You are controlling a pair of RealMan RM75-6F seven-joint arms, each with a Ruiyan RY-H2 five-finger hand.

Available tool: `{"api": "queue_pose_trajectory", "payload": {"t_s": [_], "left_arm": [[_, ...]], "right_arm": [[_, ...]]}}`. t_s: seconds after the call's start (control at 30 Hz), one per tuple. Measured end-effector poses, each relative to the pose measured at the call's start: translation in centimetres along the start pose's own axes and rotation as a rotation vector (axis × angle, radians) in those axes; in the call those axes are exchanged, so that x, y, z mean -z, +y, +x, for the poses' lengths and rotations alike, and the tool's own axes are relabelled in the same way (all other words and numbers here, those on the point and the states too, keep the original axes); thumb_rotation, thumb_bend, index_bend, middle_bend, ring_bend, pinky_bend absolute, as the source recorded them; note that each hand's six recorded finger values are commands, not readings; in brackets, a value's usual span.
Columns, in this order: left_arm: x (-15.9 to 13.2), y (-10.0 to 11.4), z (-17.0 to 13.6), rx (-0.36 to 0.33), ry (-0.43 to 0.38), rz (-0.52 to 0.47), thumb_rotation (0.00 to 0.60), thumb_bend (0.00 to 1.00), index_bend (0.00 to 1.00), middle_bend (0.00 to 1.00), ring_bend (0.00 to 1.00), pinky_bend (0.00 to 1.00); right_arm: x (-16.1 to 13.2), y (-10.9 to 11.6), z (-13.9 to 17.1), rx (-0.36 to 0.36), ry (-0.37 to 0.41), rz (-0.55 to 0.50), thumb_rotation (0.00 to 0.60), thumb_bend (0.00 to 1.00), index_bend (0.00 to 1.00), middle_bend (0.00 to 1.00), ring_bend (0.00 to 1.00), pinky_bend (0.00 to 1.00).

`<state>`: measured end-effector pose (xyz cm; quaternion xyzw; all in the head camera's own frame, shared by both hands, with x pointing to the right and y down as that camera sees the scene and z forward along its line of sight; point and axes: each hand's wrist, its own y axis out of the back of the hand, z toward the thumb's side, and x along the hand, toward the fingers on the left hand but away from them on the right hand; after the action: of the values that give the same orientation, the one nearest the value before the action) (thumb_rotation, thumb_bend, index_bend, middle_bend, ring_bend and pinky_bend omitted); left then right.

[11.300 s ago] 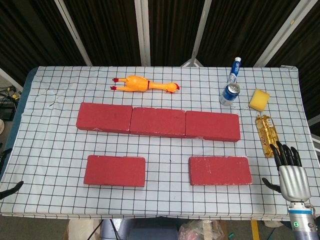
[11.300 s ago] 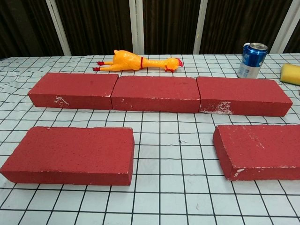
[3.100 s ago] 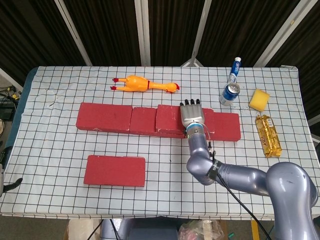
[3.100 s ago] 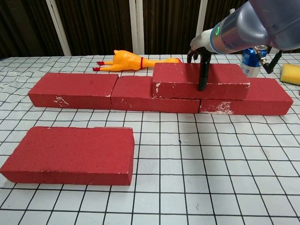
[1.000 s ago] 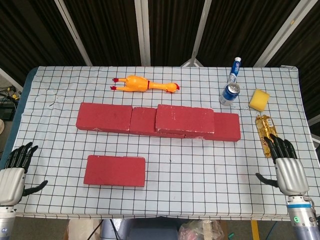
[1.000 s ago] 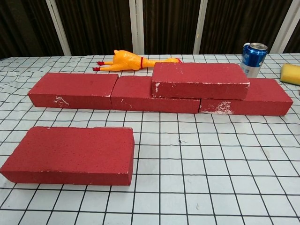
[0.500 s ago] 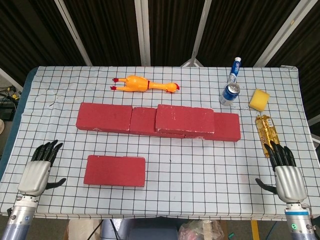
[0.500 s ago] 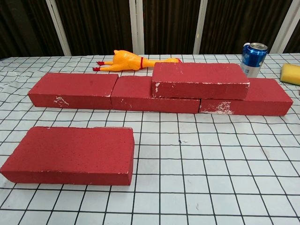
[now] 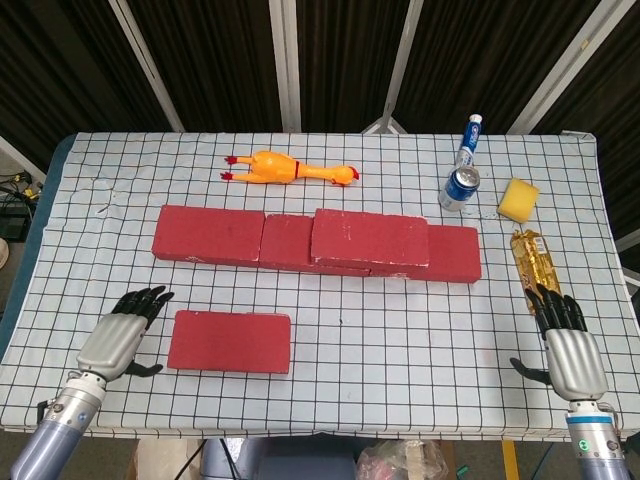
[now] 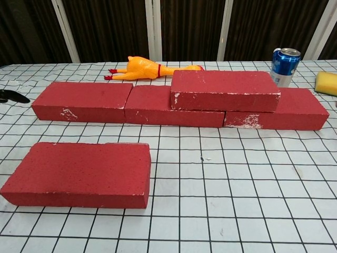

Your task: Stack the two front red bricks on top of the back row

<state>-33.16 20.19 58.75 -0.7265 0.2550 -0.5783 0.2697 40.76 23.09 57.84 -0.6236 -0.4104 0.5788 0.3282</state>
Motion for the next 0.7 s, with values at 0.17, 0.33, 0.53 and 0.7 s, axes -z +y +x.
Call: {"api": "queue_pose_trajectory", "payload": {"t_s": [0.17,0.33,0.53,0.7], "left_arm": [[-1.1,-0.5,1.4,0.029,-0.009,0.019,0.600,0.00,0.05,0.00,0.00,0.04],[-2.5,-1.6,2.4,0.063,-0.047,0.013,0.600,0.00,0.05,0.00,0.00,0.04],[-3.9,-2.5,3.1,0.092,-0.085,0.021,0.600,0.00,0.05,0.00,0.00,0.04],[-4.7,-3.2,3.6,0.106,-0.096,0.035,0.600,0.00,0.05,0.00,0.00,0.04]], "right_arm": [[0.0,-0.1,-0.1,-0.004,0.001,-0.003,0.600,0.16,0.01,0.00,0.00,0.00],[0.1,-0.1,-0.2,-0.004,-0.007,-0.008,0.600,0.16,0.01,0.00,0.00,0.00],[0.2,-0.1,-0.2,-0.010,-0.015,-0.012,0.600,0.16,0.01,0.00,0.00,0.00],[0.3,0.0,-0.3,-0.010,-0.017,-0.015,0.600,0.16,0.01,0.00,0.00,0.00]]}}
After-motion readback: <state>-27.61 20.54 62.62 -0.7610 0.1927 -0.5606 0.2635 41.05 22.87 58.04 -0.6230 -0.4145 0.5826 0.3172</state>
